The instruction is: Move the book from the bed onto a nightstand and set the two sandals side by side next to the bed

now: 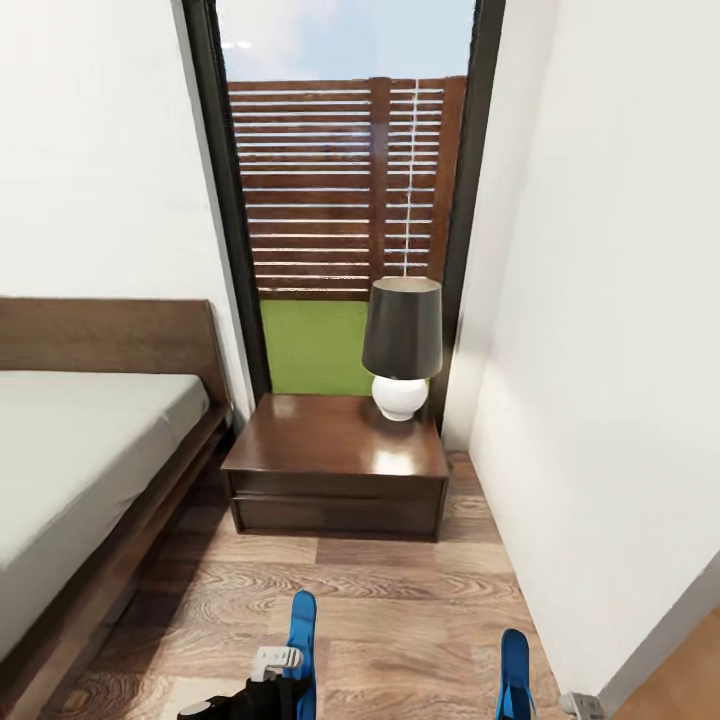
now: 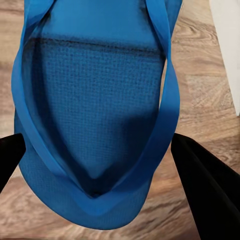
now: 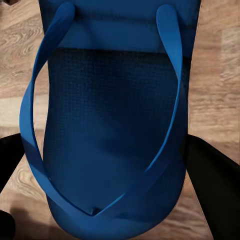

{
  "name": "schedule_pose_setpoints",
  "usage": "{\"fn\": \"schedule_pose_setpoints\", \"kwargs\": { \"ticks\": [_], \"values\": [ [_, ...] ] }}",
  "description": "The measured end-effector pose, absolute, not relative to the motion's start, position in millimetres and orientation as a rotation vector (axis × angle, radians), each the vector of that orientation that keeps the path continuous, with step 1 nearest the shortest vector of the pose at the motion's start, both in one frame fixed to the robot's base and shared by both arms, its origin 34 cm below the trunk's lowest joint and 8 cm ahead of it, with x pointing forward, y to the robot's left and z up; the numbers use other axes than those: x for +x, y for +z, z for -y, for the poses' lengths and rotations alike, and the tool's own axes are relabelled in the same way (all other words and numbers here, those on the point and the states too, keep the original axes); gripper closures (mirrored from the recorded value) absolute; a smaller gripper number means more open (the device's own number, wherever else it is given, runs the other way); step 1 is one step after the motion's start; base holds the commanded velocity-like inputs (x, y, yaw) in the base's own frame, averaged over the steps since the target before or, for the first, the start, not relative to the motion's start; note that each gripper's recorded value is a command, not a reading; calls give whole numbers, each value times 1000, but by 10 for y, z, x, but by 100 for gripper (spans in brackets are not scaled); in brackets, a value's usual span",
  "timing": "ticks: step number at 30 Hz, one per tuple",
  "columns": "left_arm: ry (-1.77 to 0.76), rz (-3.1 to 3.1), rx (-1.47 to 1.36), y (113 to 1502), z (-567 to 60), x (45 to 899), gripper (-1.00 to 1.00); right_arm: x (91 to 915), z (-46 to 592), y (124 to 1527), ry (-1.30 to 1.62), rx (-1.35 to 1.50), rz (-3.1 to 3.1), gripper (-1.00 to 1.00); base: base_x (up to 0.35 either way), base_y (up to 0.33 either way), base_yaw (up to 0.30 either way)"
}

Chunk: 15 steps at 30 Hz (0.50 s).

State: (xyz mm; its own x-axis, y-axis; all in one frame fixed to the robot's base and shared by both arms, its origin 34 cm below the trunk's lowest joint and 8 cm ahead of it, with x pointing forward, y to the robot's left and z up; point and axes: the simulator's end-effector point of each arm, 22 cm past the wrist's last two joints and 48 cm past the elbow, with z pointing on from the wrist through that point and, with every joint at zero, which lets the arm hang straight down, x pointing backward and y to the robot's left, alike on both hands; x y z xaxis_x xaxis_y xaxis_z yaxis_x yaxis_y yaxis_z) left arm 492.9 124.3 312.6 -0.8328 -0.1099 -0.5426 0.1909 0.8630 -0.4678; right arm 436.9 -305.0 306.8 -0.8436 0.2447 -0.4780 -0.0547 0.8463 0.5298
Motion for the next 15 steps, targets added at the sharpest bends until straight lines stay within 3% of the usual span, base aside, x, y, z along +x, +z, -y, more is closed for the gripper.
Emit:
{"fn": "schedule_pose_setpoints", "kwargs": {
  "ticks": [15],
  "values": [
    [-696,-2459,59,3126,-1242,4929,100,4369,3050,3067,732,139,-2475,100,0,-18,292]
  ]
}}
